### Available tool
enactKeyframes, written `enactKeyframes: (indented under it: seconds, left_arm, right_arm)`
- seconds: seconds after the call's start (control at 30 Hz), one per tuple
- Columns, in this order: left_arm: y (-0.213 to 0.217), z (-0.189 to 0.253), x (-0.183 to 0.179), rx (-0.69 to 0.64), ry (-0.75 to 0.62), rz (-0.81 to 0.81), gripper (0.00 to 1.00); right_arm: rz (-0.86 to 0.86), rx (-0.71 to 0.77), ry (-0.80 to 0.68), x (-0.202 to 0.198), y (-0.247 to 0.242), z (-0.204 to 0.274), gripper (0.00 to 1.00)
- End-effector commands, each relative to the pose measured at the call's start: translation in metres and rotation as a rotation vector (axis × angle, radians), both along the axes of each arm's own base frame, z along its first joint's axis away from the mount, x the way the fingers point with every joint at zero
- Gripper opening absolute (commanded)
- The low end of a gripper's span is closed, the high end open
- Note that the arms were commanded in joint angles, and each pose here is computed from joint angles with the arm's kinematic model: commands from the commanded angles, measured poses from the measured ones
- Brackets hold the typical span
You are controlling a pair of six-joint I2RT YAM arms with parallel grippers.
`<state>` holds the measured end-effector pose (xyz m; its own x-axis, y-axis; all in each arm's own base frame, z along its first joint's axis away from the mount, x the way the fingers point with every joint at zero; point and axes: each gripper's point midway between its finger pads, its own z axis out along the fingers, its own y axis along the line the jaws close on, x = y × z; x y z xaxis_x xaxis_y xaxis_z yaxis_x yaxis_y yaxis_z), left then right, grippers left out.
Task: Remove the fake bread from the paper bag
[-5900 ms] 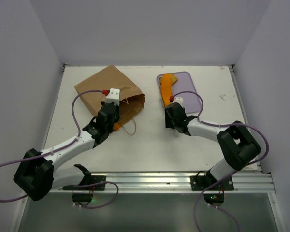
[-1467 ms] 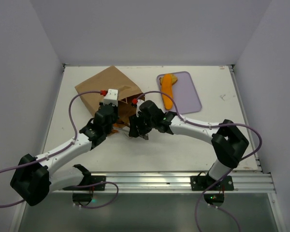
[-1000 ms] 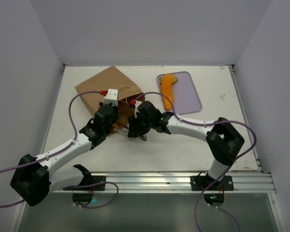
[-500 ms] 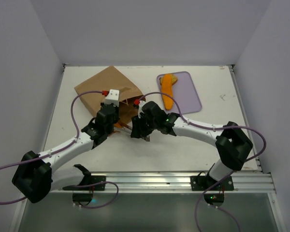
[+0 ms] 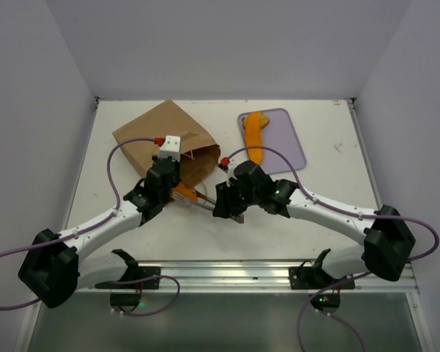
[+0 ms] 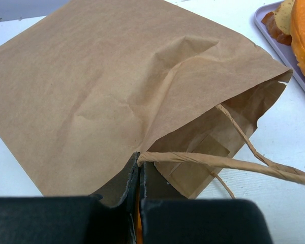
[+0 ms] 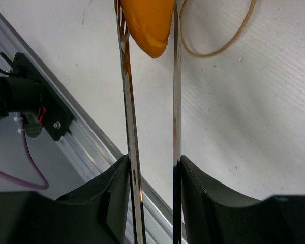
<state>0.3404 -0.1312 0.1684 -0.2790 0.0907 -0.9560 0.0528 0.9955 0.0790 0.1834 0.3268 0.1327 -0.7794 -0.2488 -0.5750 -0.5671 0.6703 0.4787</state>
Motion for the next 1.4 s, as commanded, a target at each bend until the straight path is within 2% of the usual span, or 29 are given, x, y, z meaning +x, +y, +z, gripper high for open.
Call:
enactKeyframes:
  seconds: [0.0, 0.2, 0.53, 0.63, 0.67, 1.37]
  left_arm:
    - [0.006, 0.012, 0.005, -0.038, -0.036, 0.056, 0.0]
    - [0.007, 0.01, 0.006, -0.038, -0.031, 0.057, 0.0]
    - [0.008, 0.001, 0.011, -0.059, 0.005, 0.053, 0.0]
    - [0.01, -0.002, 0.013, -0.06, 0.014, 0.061, 0.0]
    - [0.01, -0.003, 0.014, -0.06, 0.017, 0.061, 0.0]
    - [0.005, -0.007, 0.016, -0.061, 0.043, 0.048, 0.0]
  right_arm:
    - [-0.008, 0.034, -0.029, -0.008, -0.01, 0.02, 0.15]
    - [-0.017, -0.009, 0.005, -0.027, -0.036, 0.013, 0.13]
    - [-0.113, -0.036, -0.021, -0.048, -0.087, 0.036, 0.11]
    - [-0.146, -0.031, -0.04, -0.053, -0.101, 0.046, 0.06]
    - [-0.16, -0.035, -0.051, -0.055, -0.108, 0.051, 0.0]
    - [-0.285, -0.015, -0.149, -0.07, -0.167, 0.134, 0.0]
